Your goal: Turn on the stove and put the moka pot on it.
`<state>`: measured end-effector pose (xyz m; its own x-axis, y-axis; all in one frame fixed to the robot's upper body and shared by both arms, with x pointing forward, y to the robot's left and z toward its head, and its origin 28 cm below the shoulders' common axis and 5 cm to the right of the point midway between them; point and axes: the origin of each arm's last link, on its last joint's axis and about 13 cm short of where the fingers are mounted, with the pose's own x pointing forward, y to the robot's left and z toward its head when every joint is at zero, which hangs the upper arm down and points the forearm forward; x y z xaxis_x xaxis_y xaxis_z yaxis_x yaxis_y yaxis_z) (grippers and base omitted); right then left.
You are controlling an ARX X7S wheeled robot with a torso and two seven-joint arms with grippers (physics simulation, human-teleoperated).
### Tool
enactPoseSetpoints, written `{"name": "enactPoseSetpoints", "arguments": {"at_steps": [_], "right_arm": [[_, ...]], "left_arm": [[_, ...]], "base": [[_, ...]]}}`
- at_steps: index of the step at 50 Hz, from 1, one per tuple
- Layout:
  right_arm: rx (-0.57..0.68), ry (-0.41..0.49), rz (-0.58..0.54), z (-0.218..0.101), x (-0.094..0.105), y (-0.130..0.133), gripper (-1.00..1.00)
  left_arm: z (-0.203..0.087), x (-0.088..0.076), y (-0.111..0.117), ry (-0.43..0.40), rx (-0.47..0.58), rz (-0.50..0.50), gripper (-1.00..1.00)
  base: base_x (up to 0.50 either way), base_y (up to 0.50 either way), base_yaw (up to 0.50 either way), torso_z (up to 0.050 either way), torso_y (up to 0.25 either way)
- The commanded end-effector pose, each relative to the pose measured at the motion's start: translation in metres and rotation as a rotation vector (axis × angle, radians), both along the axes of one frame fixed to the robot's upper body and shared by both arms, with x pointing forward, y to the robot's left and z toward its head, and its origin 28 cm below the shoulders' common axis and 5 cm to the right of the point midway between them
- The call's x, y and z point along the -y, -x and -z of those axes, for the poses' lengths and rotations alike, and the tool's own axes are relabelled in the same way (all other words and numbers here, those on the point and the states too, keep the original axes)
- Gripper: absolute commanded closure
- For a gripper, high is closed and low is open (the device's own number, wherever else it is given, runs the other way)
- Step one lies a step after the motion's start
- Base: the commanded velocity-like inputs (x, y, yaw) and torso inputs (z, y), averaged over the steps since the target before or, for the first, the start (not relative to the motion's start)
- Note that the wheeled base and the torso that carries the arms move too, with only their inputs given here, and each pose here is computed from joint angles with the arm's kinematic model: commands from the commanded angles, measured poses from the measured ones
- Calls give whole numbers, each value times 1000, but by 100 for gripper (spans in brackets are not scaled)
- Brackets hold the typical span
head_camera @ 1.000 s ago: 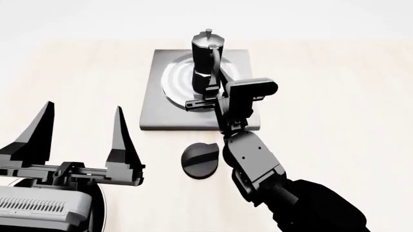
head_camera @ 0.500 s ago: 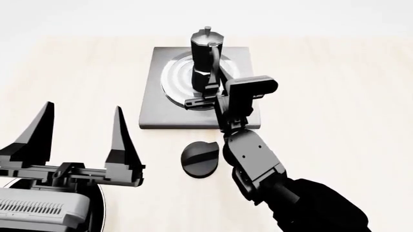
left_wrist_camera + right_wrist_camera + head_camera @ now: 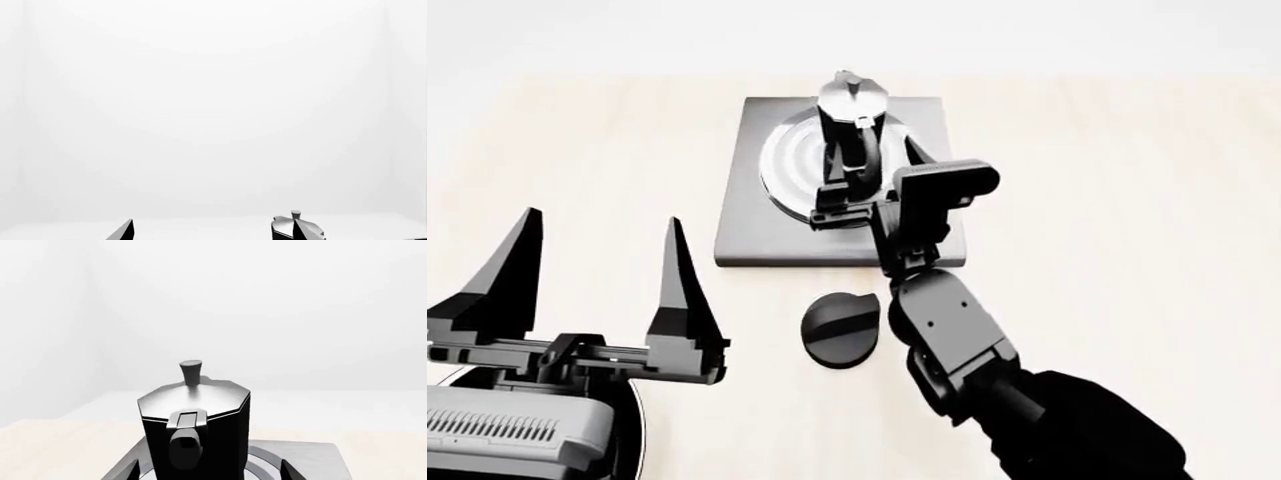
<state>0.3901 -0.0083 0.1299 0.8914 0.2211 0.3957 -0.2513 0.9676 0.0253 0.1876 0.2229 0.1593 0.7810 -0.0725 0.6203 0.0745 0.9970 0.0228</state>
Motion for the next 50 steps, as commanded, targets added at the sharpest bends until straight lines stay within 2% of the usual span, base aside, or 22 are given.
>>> {"name": "enactPoseSetpoints", "arguments": {"at_steps": [1, 2, 10, 15, 20, 23, 25, 32, 38, 42, 43, 47, 50], "right_arm": [[11, -11, -25, 2, -2, 2, -100], [16, -40, -31, -2, -2, 1, -100], [44, -54, -59, 3, 0, 4, -100], [75, -74, -76, -5, 0, 4, -100], [125, -100, -88, -18, 5, 16, -100], [168, -129, -94, -33, 10, 26, -100], [206, -136, -105, -56, 13, 34, -100], [277, -166, -116, -94, 23, 49, -100], [361, -175, -130, -132, 30, 67, -100], [392, -178, -120, -158, 38, 78, -100], [438, -159, -115, -173, 42, 87, -100], [473, -161, -65, -196, 53, 100, -100], [498, -155, -42, -206, 59, 108, -100]], "left_arm": [[2, 0, 0, 5, -1, 2, -100], [2, 0, 0, 4, -2, 2, -100], [2, 0, -1, 6, -2, 0, -100], [-1, -2, -5, 5, 0, -9, -100], [-11, -7, -11, -7, 14, -31, -100], [-25, -12, -15, -16, 39, -51, -100], [-36, -16, -18, -24, 56, -72, -100], [-68, -23, -17, -45, 117, -103, -100], [-97, -30, -19, -93, 165, -146, -100], [-121, -33, -15, -119, 215, -165, -100], [-132, -33, -13, -137, 229, -167, -100], [-147, -32, -8, -204, 268, -172, -100], [-155, -32, -4, -217, 288, -174, -100]], "base": [[0, 0, 0, 0, 0], [0, 0, 0, 0, 0], [0, 0, 0, 0, 0], [0, 0, 0, 0, 0], [0, 0, 0, 0, 0], [0, 0, 0, 0, 0], [0, 0, 0, 0, 0], [0, 0, 0, 0, 0], [0, 0, 0, 0, 0], [0, 0, 0, 0, 0], [0, 0, 0, 0, 0], [0, 0, 0, 0, 0], [0, 0, 0, 0, 0]]}}
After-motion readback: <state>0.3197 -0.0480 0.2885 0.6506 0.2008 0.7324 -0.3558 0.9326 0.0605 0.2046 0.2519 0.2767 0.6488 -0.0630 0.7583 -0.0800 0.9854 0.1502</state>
